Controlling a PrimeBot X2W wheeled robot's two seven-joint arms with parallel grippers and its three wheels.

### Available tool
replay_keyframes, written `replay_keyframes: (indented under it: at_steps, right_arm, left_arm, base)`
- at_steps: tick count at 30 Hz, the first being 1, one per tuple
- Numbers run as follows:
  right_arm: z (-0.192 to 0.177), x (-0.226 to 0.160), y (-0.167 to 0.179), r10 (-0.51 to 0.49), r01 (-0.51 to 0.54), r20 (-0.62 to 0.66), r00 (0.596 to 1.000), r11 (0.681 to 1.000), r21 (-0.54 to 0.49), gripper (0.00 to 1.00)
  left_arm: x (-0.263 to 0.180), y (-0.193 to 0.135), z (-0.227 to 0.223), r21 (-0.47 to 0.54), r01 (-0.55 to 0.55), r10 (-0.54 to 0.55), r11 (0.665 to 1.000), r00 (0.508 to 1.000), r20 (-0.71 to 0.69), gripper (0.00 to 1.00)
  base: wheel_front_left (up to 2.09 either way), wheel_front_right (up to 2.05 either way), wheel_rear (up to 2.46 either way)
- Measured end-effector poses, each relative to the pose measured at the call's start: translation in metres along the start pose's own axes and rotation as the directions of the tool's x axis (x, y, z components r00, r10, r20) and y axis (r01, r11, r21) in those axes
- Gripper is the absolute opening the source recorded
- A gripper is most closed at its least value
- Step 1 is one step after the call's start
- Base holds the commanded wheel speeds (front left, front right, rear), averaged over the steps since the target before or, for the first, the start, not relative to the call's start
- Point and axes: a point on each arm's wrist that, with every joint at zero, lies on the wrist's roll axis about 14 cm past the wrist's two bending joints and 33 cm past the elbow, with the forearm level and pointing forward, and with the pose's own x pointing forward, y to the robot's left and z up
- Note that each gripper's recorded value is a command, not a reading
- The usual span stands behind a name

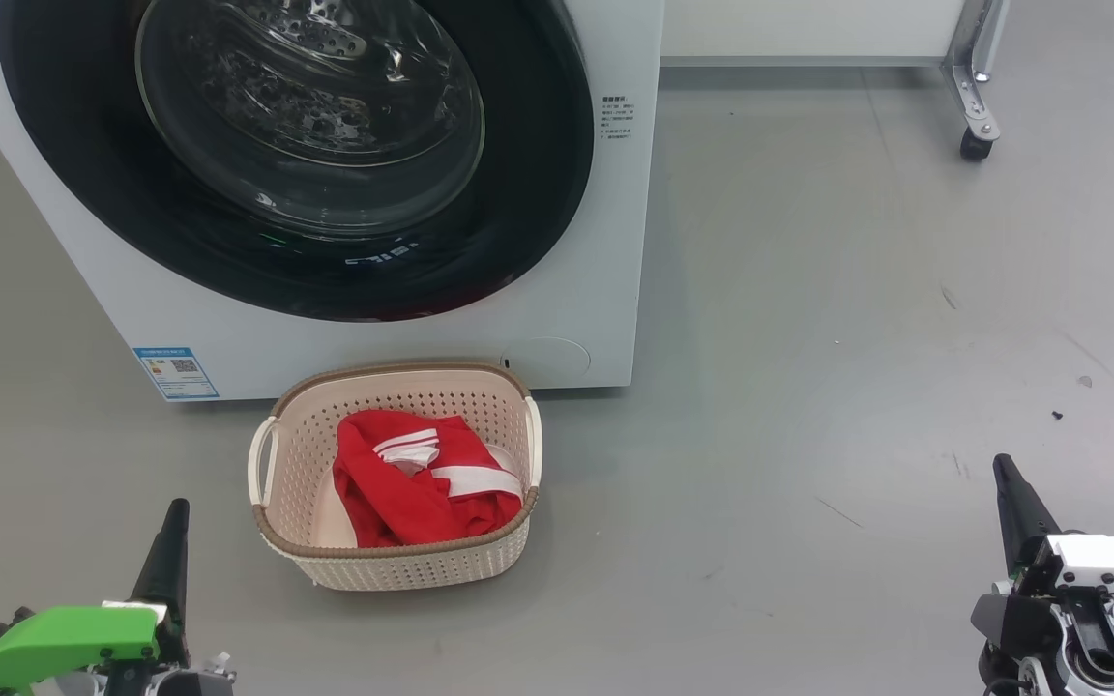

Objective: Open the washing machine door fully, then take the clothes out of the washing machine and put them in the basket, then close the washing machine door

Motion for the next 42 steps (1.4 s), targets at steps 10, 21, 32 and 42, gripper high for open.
replay_keyframes:
  at_steps: [10,21,32,42]
  right_arm:
    - [-0.0001,0.0001,0.0001,0.001,-0.001,0.0,1.0,1.0,0.002,0.0]
    - [-0.0001,0.0001,0.0004,0.002,-0.002,0.0,1.0,1.0,0.002,0.0]
    - [-0.0001,0.0002,0.0011,0.004,-0.004,0.0,1.0,1.0,0.001,0.0]
    - [-0.0001,0.0002,0.0013,0.004,-0.004,0.0,1.0,1.0,0.001,0.0]
  left_arm:
    - [0.0,0.0,0.0003,0.0,0.0,0.0,1.0,1.0,0.001,0.0]
    - [0.0,-0.0001,0.0007,0.0,0.0,0.0,1.0,1.0,0.002,0.0]
    - [0.0,-0.0001,0.0009,0.0,0.0,0.0,1.0,1.0,0.003,0.0]
    - [0.0,-0.0002,0.001,0.0,0.001,-0.001,1.0,1.0,0.003,0.0]
  base:
    - [0.0,0.0,0.0]
    - [0.0,0.0,0.0]
    - [0.0,0.0,0.0]
    - [0.0,0.0,0.0]
